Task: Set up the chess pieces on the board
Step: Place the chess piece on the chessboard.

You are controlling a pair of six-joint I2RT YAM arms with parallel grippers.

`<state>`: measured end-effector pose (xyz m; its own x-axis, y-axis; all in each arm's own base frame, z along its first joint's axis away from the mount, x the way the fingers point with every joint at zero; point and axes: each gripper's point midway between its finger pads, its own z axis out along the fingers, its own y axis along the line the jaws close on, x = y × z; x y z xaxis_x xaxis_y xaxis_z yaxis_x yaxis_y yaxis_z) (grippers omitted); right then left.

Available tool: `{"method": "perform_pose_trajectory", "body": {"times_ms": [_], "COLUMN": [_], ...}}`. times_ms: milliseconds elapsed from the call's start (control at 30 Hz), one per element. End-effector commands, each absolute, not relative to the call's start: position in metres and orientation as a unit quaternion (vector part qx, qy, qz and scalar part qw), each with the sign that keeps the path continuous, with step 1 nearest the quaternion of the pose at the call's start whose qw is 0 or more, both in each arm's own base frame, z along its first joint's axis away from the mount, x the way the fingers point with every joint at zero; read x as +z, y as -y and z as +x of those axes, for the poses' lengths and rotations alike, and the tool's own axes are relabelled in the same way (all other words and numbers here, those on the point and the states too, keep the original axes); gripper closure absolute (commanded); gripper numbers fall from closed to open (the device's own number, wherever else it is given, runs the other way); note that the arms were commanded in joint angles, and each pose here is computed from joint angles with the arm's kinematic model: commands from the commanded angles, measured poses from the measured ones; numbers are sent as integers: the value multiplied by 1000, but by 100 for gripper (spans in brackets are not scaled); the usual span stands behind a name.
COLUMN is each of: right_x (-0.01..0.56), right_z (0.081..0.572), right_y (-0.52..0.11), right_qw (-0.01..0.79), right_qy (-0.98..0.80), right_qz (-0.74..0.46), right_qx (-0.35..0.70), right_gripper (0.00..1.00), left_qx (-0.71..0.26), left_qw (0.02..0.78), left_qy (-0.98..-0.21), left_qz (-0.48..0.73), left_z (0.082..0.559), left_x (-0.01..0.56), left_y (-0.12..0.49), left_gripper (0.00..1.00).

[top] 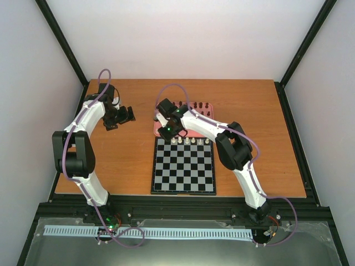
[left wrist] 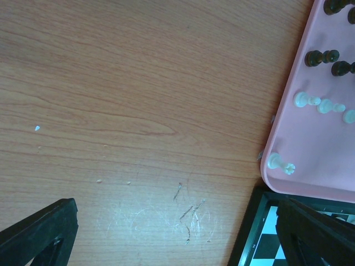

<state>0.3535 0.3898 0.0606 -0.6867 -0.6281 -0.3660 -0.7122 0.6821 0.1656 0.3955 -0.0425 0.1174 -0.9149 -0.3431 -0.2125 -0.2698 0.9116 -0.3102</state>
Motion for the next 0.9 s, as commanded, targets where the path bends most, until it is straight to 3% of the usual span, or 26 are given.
{"method": "perform_pose_trajectory", "body": {"times_ms": [0,500,867], "right_x": [60,46,50], "right_z": [356,354,351], "right_y": [-395,-392,-391], "right_qw": [144,128,127], "right_qy": [-902,-906,-904], "right_qz": [-379,-380,-384], "right_qx": [145,138,139], "right_gripper": [90,89,81], "left_qx": [-144,-144,-144], "left_qw": [150,151,150], "left_qy": [-965,-965,-965], "left_qz": [-160,-159,-159], "left_z": [401,400,399], "left_x": [129,130,128], "left_y": [44,44,43], "left_gripper": [0,0,0]}}
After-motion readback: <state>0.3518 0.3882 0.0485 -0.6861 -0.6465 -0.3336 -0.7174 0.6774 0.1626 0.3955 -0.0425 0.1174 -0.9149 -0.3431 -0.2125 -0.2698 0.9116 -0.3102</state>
